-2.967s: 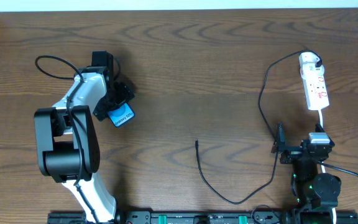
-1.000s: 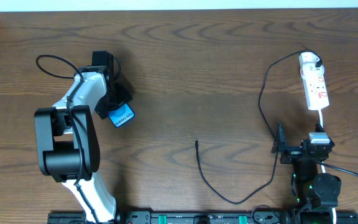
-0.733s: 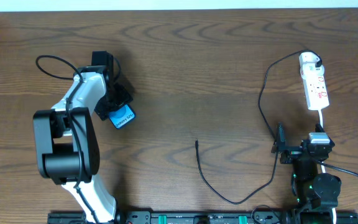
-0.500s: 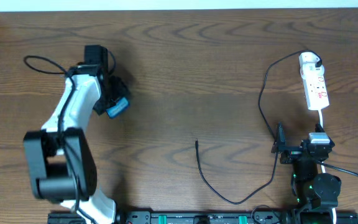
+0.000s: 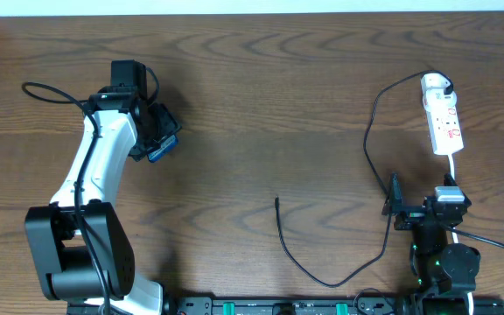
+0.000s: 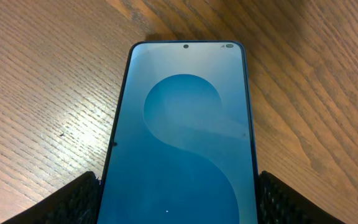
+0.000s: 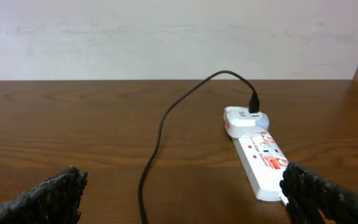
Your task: Plug charger to phone and switch on socket
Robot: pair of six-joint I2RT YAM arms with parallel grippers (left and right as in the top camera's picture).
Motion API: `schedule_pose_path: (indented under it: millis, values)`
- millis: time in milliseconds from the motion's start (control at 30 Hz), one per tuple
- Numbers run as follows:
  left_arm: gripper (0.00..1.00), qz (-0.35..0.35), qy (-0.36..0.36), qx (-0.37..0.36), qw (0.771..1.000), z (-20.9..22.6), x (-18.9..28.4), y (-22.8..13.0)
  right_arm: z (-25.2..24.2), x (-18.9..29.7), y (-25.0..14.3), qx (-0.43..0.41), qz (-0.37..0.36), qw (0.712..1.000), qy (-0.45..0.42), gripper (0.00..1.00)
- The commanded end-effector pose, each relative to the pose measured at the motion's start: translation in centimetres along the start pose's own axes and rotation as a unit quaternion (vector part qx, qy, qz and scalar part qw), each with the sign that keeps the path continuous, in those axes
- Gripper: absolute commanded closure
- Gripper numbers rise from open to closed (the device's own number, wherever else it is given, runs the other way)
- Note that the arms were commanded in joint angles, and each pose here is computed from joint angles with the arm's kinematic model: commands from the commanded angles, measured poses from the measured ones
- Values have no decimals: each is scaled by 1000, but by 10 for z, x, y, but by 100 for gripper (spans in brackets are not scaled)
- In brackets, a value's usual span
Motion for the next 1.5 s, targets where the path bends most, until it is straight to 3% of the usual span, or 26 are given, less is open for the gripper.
schedule_pose_path:
  millis: [0, 1467]
  values:
    - [93, -1, 6, -6, 1000, 2, -1, 2, 0, 0, 0, 7, -1, 1000, 0, 1]
    - [93, 88, 63, -4, 994, 16, -75, -19, 0, 0, 0, 7, -1, 1000, 0, 1]
Point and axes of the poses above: each gripper's point midway between its finger pads, its own x axis back along the fingers, its own z axis along the line the jaws close on, y = z × x, the point moved 10 cm from there along x, back along the fingers, and after that the axes turned 1 degree about -x, right-handed, at the moved point
